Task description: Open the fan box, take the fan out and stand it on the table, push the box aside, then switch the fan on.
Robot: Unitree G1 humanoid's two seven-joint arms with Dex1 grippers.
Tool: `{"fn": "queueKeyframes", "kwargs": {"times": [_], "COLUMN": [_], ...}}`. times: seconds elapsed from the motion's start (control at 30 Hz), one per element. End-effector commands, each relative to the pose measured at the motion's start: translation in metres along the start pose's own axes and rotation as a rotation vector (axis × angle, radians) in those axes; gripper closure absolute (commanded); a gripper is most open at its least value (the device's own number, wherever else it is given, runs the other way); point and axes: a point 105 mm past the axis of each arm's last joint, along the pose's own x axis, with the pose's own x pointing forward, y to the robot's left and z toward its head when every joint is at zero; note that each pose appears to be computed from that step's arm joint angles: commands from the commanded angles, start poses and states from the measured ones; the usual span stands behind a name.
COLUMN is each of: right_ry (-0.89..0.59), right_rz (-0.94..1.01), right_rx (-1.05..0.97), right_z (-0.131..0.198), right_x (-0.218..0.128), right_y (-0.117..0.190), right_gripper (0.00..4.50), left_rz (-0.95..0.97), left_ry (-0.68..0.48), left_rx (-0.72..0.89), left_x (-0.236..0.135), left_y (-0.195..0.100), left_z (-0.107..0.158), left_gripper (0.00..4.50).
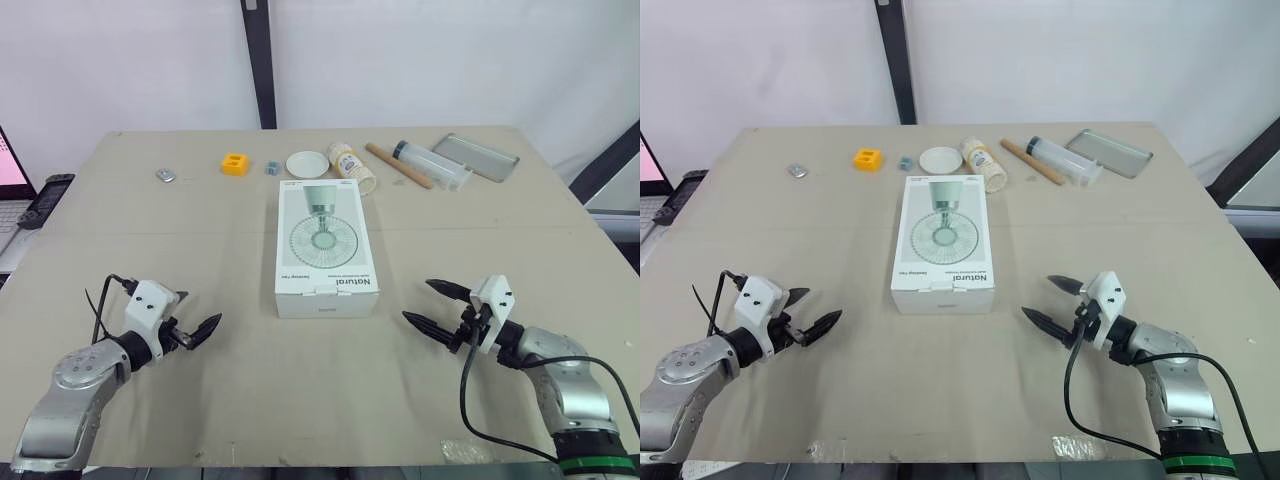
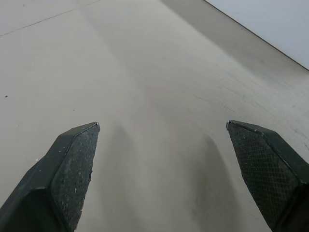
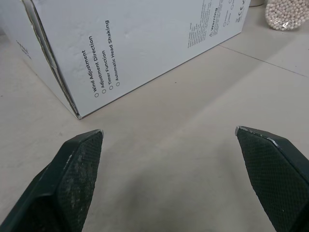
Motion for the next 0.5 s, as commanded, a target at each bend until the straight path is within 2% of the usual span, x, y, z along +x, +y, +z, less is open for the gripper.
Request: {"fn": "queueKeyframes", "kwargs": {"times": [0.03, 0.13, 0.5], "right_ry": [-0.029, -0.028, -0.036], "right_rz": [-0.012, -0.025, -0.010], "right_rx": [-0.036, -0.039, -0.078], "right_z": [0.0125, 0.0130, 0.0164], "right_x": [-0.0053, -0.0072, -0.0088], "right_y": [-0.0035, -0.0057, 0.0016], "right_gripper": [0.00, 0.00, 0.00], "left_rz": [-0.022, -0.055, -0.070], "left_ry": [-0.057, -0.091, -0.101], "left_rx": [0.028, 0.022, 0.061], "left_x": [0.0017, 0.0061, 0.0094], "left_y": [-0.0055, -0.0112, -0.0134], "left_z": [0.0152, 0.0209, 0.0220], "left_gripper": [0.01, 0.01, 0.01]}}
